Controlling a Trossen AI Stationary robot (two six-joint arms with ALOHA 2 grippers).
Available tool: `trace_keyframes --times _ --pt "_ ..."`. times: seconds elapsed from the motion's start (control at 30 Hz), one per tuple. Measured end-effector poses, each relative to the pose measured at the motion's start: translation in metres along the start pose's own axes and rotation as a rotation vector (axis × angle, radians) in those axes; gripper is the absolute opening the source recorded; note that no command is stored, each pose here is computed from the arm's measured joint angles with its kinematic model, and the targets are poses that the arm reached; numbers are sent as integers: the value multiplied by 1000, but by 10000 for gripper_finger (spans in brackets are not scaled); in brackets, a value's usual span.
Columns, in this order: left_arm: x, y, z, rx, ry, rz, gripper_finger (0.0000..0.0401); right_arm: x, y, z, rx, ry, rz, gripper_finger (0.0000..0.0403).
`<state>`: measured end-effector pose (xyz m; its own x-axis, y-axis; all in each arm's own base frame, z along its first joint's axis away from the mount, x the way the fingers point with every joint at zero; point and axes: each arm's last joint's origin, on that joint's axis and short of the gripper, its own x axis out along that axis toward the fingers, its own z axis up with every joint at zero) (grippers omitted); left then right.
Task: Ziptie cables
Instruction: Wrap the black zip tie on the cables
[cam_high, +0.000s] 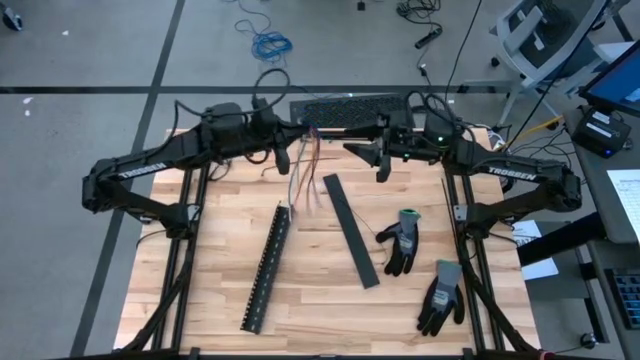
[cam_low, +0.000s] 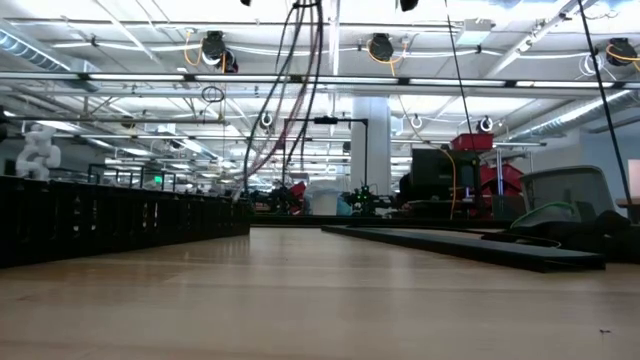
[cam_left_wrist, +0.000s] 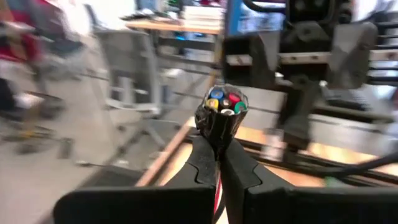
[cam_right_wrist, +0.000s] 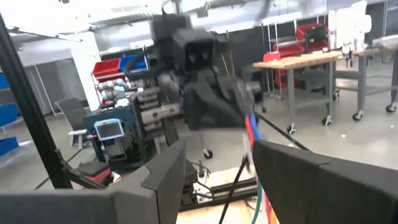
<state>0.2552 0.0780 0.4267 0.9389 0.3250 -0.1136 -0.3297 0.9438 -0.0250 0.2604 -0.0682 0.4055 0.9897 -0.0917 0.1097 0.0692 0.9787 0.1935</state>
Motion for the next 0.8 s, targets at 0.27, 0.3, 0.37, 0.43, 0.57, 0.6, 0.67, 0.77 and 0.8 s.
trace_keyframes --times 0.27,0.3,0.37,0.43,0.57,0.6,0.67,0.77,0.8 --pt "29 -1 -4 -118 -53 -215 2 10 -4 -11 10 48 -12 172" --pt "29 -1 -1 -115 -87 -223 2 11 -4 -13 14 54 -9 172" --pt "29 1 3 -114 -129 -227 2 14 -4 -15 17 64 -7 172" --pt "30 4 3 -151 -125 -222 2 14 -4 -16 18 62 -4 172" --pt "34 7 -1 -204 -101 -241 2 14 -3 -11 41 18 5 171" --pt "36 7 -1 -214 -108 -245 2 14 -2 -11 44 12 6 171" --pt "39 7 -3 -239 -96 -267 2 14 -2 -11 41 11 7 171" --pt "48 3 -9 -253 -63 -302 2 14 -2 -11 39 11 -1 171" --pt "51 2 -11 -265 -56 -306 2 14 -3 -11 39 15 -3 171"
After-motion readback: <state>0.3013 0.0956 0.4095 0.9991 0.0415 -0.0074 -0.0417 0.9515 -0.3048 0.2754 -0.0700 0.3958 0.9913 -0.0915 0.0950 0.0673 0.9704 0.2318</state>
